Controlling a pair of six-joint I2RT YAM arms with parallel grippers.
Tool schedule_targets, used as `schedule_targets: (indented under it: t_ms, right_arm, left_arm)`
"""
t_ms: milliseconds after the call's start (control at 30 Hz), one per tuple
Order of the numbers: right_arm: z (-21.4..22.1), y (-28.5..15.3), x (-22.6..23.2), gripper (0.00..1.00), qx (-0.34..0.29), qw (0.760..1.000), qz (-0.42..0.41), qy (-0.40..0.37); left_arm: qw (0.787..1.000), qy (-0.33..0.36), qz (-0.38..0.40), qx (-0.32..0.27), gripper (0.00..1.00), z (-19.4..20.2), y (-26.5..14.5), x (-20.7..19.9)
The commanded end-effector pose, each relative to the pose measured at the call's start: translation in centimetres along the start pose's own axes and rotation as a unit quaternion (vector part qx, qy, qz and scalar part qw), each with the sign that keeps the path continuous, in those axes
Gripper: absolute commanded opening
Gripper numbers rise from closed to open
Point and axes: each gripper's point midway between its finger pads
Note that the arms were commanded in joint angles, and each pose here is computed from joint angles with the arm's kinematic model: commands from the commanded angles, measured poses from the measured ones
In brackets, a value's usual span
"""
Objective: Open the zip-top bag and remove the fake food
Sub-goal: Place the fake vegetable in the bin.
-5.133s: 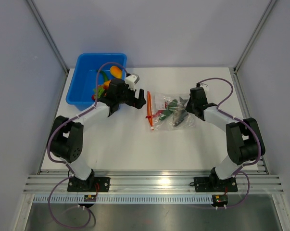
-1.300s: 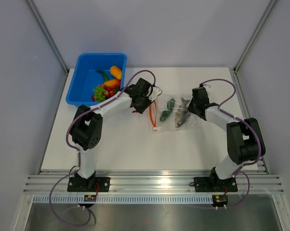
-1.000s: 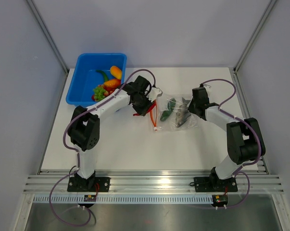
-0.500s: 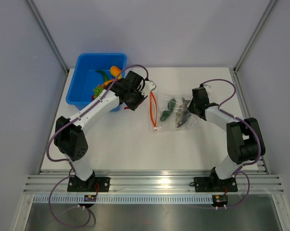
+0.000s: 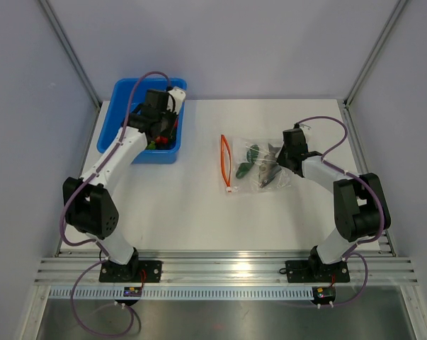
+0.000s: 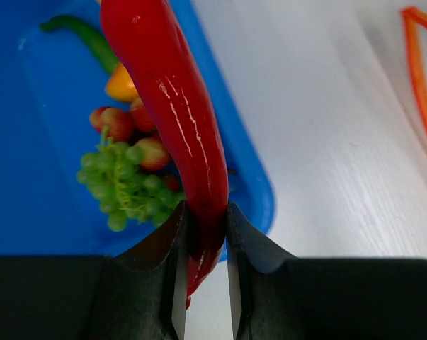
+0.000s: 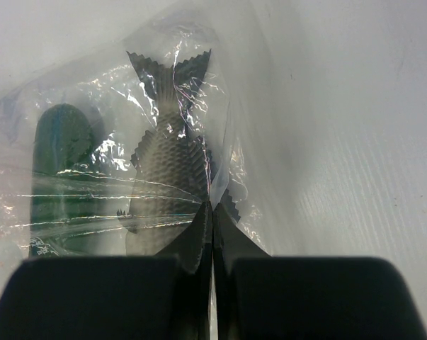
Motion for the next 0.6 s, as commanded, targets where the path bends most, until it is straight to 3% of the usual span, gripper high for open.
schedule_targets:
  t_ms: [0,167,333,467,567]
  right_arm:
    - [-1.5,-0.1,1.1,0.00,-0.015,1.000,-0.013,0.008]
    - [-1.5,0.0,1.1,0.00,-0.014,1.000,-0.014,0.003]
    - [-1.0,0.2,1.5,0.00,-0.001,1.000,-0.025,-0.006]
    - [-1.1,0.3,1.5,0.00,0.000,1.000,-0.021,-0.007]
    - [-1.3,0.2,1.2,0.00,-0.006,1.000,-0.013,-0.001]
  left_arm:
    - [0.998,-0.040,-0.041,-0.032,0.00,-1.6,0.9,4.0]
    - [0.996,-0.049,-0.054,-0.056,0.00,-3.1,2.9,6.4]
    - [0.995,-0.059,-0.077,-0.024,0.00,-2.9,7.5,8.3]
    - [0.994,-0.068,-0.082,-0.031,0.00,-4.2,9.3,9.6]
    - [0.993,-0.069,-0.090,-0.020,0.15,-3.6,10.6,9.6]
Point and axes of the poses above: each gripper's point midway between its finger pads, its own y axis out along the fingers, its own x axis along the line the jaws close on, z = x × y, and after that the axes turned 13 degrees about y, right-handed
